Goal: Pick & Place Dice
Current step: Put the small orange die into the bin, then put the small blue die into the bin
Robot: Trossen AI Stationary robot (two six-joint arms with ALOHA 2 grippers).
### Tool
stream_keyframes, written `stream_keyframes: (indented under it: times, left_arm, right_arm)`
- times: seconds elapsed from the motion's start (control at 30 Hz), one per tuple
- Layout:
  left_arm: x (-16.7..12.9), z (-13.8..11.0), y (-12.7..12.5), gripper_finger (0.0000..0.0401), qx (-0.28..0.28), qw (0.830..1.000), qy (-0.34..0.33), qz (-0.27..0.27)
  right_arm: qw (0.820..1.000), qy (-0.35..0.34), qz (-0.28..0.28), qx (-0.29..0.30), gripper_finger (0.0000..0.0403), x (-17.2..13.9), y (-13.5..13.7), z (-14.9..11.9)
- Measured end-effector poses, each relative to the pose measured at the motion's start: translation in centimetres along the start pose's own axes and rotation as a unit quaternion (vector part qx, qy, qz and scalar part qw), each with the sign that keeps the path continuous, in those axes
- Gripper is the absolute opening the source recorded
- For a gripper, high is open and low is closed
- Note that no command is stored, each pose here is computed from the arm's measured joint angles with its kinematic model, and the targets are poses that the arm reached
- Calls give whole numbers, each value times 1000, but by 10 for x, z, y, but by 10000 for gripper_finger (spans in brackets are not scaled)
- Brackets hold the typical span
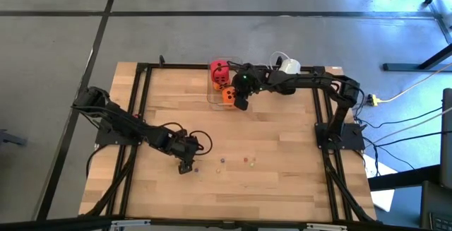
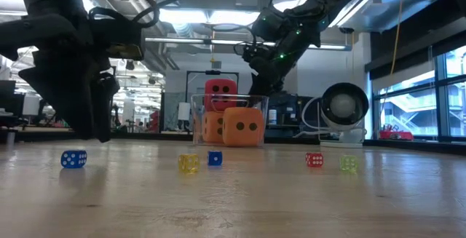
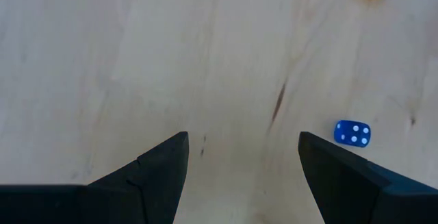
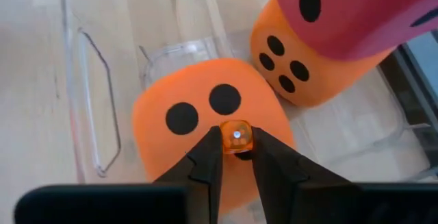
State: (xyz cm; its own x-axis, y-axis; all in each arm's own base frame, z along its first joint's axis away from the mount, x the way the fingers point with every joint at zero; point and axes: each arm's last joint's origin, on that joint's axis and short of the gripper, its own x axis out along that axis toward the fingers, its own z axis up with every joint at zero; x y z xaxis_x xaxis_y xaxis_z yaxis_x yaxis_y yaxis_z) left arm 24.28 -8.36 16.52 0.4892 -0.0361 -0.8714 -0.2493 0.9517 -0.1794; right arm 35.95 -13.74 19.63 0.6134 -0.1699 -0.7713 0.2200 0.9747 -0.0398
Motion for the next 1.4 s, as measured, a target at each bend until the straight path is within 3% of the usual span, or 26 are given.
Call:
stream_keyframes:
  times: [0.27, 0.6, 0.73, 1.0, 1.13, 1.27, 1.4]
  left_arm:
    - [0, -1, -2, 269, 4, 1000, -2, 1]
    - [-1, -3, -5, 269, 9, 1000, -6, 2]
    - [-1, 1, -8, 269, 6, 1000, -23, -19]
    - [0, -5, -18, 269, 44, 998, -23, -32]
    - [4, -5, -29, 269, 50, 996, -42, -58]
    - [12, -5, -41, 269, 66, 992, -61, -93]
    - [25, -14, -45, 269, 70, 994, -33, -76]
  right_arm:
    - [1000, -2, 2, 12, 103, 0, 0, 0]
    - [1000, -4, 2, 12, 197, -2, 0, 1]
    - [999, -34, -1, 30, 217, -20, 0, 10]
    - [995, -86, -4, 56, 228, -57, 1, 23]
    - [991, -89, -1, 95, 228, -59, 1, 23]
    - [991, -89, 0, 97, 229, -59, 1, 23]
    - [991, -89, 0, 97, 229, -59, 1, 23]
